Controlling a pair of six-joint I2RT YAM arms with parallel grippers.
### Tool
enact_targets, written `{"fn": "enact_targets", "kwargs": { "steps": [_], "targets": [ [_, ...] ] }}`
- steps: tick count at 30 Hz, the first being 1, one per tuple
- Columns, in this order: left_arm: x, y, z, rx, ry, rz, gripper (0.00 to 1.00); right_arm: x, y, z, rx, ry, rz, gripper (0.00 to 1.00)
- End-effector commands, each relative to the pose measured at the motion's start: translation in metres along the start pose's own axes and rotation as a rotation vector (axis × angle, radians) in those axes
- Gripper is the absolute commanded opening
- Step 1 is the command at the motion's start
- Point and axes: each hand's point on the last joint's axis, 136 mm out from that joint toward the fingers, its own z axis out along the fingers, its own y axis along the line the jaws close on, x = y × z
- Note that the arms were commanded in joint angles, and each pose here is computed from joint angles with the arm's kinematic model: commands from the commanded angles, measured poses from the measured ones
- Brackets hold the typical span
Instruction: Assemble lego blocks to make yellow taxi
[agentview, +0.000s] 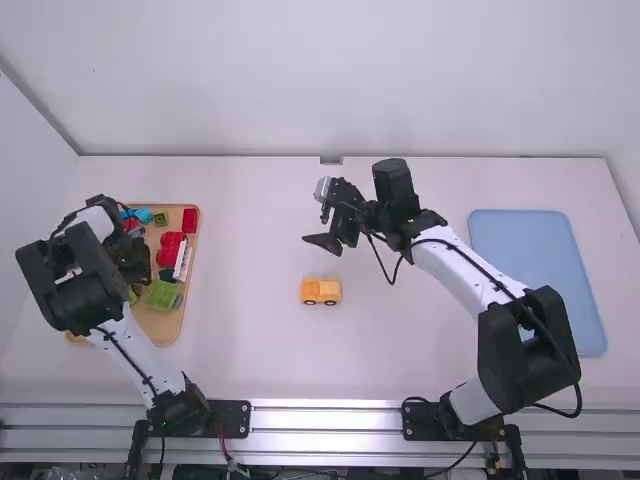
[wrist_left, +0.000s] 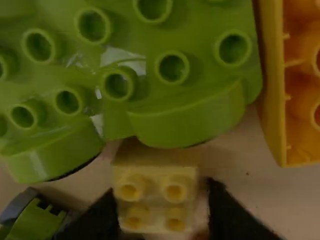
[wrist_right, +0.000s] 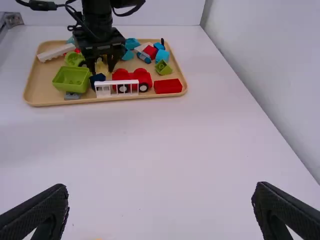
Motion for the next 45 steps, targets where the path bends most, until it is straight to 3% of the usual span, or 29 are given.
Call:
{"fn": "enact_targets", "kwargs": {
  "steps": [1,8,11,18,23,26,34,36,38,45],
  "targets": [
    [-0.006,0.010,0.005,-0.044,-0.033,0.004,0.18,-0.011,-0.003,-0.001,0.003,-0.018,-0.018,0.98],
    [-0.006,-0.002,0.005,0.005,-0.019,0.102,0.19,-0.011,-0.003,-0.001,0.003,-0.018,-0.021,0.98],
    [-0.007,-0.008,-0.002,0.027,0.003,0.119,0.14,-0.011,-0.003,-0.001,0.003,-0.018,-0.021,0.98],
    [-0.008,-0.006,-0.059,-0.050,0.027,0.124,0.08,-0.009,-0.008,-0.005,0.015,-0.015,-0.014,0.98],
    [0.011,-0.008,-0.073,-0.059,0.028,0.211,0.08,-0.009,-0.008,-0.005,0.016,-0.017,-0.017,0.98],
    [0.048,-0.011,-0.076,-0.020,0.058,0.351,0.04,-0.009,-0.007,-0.005,0.015,-0.017,-0.016,0.98],
    [0.116,0.006,-0.078,0.100,0.007,0.546,0.02,-0.007,-0.012,-0.009,0.027,-0.017,0.000,0.98],
    [0.139,0.004,-0.082,0.180,0.005,0.694,0.02,-0.007,-0.013,-0.009,0.028,-0.016,0.000,0.98],
    [0.177,0.005,-0.091,0.294,-0.011,1.037,0.02,-0.005,-0.016,-0.012,0.036,-0.016,0.008,0.98],
    [0.247,0.032,-0.096,0.391,-0.008,1.836,0.02,0.005,-0.027,-0.023,0.060,0.000,0.042,0.98]
  ]
}}
